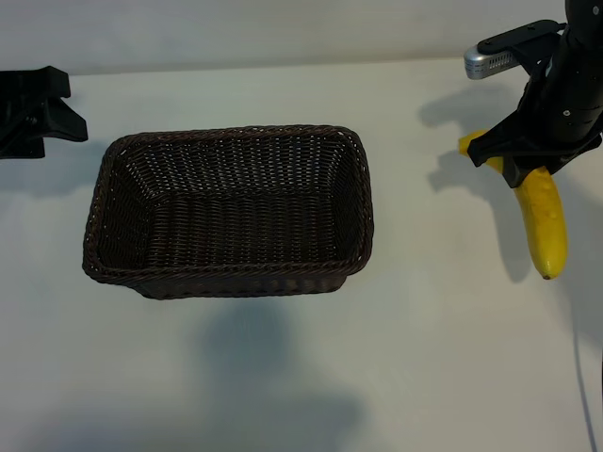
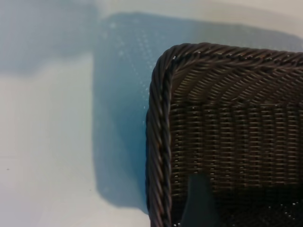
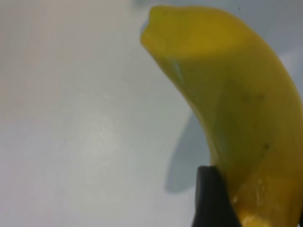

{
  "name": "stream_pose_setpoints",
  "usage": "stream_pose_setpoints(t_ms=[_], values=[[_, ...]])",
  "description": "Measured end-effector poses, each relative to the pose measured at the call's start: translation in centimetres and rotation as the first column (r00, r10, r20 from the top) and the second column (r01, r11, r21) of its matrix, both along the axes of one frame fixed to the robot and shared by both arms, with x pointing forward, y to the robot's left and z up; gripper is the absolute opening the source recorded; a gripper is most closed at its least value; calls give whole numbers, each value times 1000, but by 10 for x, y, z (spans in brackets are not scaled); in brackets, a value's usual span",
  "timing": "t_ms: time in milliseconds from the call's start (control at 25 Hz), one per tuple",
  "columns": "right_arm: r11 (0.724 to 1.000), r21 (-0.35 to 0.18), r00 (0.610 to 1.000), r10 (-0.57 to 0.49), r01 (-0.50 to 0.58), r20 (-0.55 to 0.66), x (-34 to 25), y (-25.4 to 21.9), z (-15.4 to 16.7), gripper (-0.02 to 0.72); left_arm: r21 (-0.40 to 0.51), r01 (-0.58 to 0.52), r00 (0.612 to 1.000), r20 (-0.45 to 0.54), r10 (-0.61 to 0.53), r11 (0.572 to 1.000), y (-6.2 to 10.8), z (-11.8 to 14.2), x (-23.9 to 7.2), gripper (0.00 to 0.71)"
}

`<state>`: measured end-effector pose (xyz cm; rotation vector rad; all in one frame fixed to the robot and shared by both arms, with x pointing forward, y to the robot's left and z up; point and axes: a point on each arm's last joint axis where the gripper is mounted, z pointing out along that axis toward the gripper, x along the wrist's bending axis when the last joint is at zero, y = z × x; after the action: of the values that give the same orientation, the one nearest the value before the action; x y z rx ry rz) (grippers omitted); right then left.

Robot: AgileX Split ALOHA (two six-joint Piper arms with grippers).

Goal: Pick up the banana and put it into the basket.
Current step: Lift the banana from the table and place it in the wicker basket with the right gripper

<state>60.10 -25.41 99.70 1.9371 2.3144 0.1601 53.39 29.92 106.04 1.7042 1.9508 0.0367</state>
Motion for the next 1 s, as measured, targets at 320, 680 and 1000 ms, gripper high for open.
stream_pose_setpoints(t_ms=[320,680,1000], values=[[999,42,1000,-16,15,7,2,4,8,406,-8,4,1000,1,-4,1000,-1,0,0,548],[996,67,998,54,-56,31,3,34,23,406,-6,17,1000,2,-17,1000,-1,0,0,548],[984,80,985,157,-162,67,-4,75,33,406,-4,23,1000,2,-23,1000,-1,0,-1,548]])
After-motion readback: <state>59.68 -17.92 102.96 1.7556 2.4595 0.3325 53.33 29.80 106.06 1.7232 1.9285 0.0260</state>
